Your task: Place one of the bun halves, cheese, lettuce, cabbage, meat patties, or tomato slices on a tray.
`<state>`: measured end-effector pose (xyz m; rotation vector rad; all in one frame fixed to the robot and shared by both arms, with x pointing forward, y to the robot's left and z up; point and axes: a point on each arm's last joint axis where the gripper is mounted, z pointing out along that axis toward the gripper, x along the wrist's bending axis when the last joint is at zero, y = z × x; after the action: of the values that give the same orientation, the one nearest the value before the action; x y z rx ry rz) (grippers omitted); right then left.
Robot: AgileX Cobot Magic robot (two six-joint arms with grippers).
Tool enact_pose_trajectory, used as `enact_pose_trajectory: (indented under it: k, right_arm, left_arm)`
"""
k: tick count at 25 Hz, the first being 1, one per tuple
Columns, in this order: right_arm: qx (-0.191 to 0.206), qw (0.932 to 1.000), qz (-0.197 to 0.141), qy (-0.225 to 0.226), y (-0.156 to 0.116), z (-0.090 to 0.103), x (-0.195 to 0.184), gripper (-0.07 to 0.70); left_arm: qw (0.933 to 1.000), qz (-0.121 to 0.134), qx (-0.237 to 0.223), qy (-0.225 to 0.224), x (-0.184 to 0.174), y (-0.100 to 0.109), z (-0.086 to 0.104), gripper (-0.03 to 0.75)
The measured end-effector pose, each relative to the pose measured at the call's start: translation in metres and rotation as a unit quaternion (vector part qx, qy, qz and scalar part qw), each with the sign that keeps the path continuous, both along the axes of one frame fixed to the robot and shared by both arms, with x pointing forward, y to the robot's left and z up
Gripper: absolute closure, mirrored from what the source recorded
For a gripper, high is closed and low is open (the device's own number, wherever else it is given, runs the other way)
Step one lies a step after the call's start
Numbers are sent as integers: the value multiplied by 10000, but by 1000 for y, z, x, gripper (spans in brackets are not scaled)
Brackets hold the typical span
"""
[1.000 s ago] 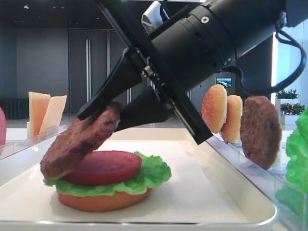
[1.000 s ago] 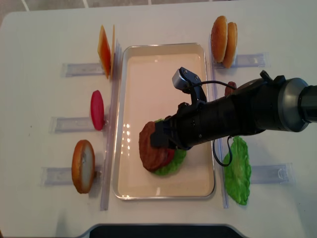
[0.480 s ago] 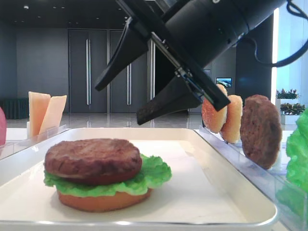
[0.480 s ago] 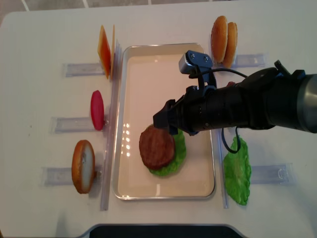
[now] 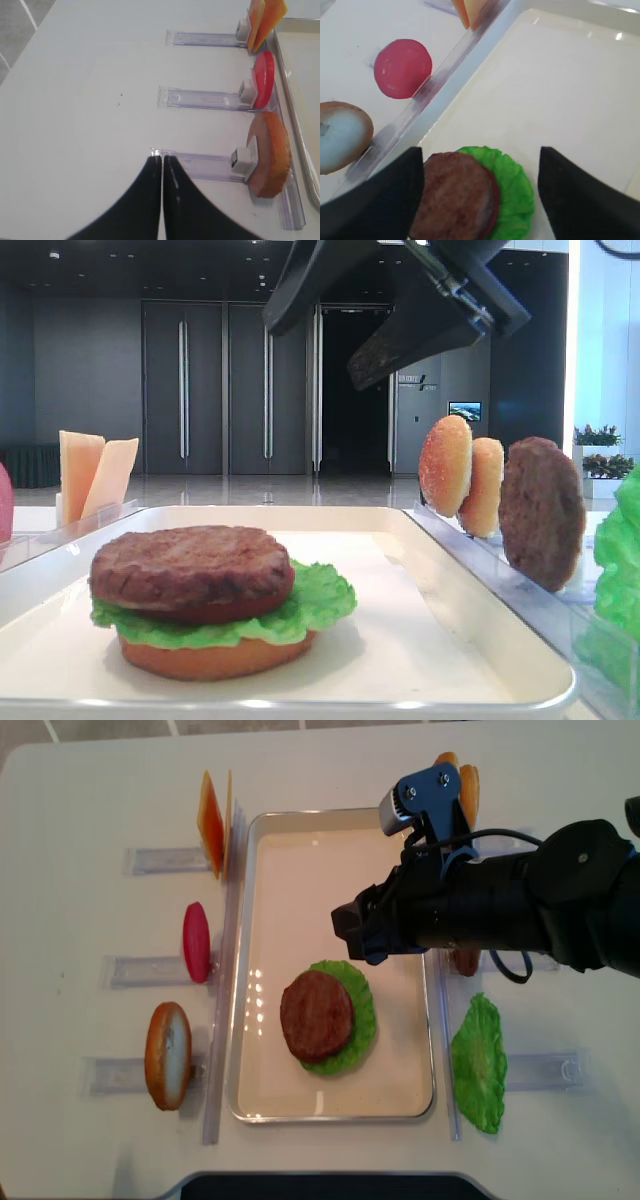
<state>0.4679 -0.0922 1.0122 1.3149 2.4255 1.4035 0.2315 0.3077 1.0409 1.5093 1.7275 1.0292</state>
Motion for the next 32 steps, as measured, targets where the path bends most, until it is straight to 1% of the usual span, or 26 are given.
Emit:
enact_pose_trajectory:
  k: [2,4,7,8,11,12,14,17,19,21,24,27,29,30,32]
  right_arm:
    - [-82,9999,-108,-81,-8,6,1,139]
    - [-188,9993,-284,-129,-21,10,6,139]
    - [-318,9974,-647,-25,-44,15,13,139]
    - [-345,9964,-768,75,-51,17,14,139]
    - [-696,9904,-1145,353,-82,19,17,139]
    - [-785,9873,-1282,505,-91,19,17,139]
    - [-1092,9793,-1535,735,-112,18,16,139]
    - [-1513,9648,-1814,1154,-139,17,11,139]
    - [-1822,9512,-1996,1489,-154,15,6,139]
    - [-2180,9345,-2203,1750,-169,13,1,139]
    - [-2636,9056,-2570,2105,-186,13,-9,139]
    - [-3036,8799,-2792,2359,-198,16,-19,139]
    - [-3179,8691,-2895,2445,-204,19,-25,139]
    - [-3206,8660,-2917,2493,-205,21,-29,139]
    - [-3201,8651,-2951,2492,-206,27,-36,139]
  left_arm:
    - [10000,0,0,0,0,0,0,716]
    - [10000,0,0,0,0,0,0,716]
    - [10000,0,0,0,0,0,0,716]
    - [10000,0,0,0,0,0,0,716]
    - [10000,0,0,0,0,0,0,716]
    - [10000,0,0,0,0,0,0,716]
    - [10000,0,0,0,0,0,0,716]
    - [10000,0,0,0,0,0,0,716]
    - [10000,0,0,0,0,0,0,716]
    - [10000,0,0,0,0,0,0,716]
    - [10000,0,0,0,0,0,0,716]
    - [10000,0,0,0,0,0,0,716]
    - [10000,0,0,0,0,0,0,716]
    - [10000,0,0,0,0,0,0,716]
    - [10000,0,0,0,0,0,0,716]
